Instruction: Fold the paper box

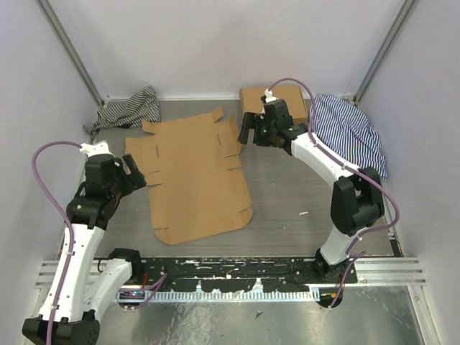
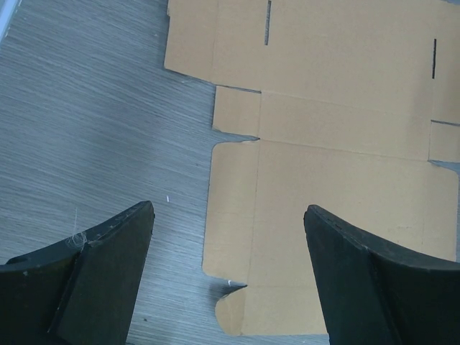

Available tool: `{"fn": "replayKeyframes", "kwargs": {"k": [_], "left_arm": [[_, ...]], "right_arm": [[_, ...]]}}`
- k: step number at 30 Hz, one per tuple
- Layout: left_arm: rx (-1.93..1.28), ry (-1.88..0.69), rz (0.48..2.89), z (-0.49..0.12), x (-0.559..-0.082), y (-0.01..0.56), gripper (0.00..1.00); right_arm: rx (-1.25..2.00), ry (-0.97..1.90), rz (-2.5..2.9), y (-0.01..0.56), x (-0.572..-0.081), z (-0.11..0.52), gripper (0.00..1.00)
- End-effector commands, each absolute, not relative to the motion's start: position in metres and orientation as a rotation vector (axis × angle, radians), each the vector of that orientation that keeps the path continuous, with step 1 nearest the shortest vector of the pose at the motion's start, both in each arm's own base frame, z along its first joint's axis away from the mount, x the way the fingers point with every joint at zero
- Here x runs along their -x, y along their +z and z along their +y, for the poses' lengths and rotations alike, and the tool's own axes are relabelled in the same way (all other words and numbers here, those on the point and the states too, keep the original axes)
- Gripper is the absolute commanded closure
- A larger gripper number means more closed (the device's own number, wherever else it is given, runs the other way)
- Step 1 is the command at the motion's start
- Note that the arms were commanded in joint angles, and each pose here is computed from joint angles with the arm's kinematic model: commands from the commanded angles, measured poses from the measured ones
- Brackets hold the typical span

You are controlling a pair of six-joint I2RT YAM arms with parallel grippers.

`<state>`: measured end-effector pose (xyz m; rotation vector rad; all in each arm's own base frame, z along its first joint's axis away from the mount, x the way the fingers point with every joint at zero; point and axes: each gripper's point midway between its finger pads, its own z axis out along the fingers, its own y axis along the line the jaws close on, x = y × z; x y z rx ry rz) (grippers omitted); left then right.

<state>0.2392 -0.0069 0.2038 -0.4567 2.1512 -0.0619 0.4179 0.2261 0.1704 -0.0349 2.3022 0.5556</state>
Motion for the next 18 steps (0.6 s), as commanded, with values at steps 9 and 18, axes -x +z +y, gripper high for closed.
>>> {"fn": "replayKeyframes", "kwargs": {"k": [9, 18], "left_arm": [[0.429, -0.078, 2.143, -0.011, -0.238, 0.209, 0.08], [0.423, -0.087, 2.138, -0.013, -0.237, 0.21, 0.08]], "right_arm": [[0.038, 0.466, 2.351, 0.147, -0.447, 0.23, 0.05], [0.09, 0.42, 2.404, 0.116, -0.453, 0.236, 0.09]]}}
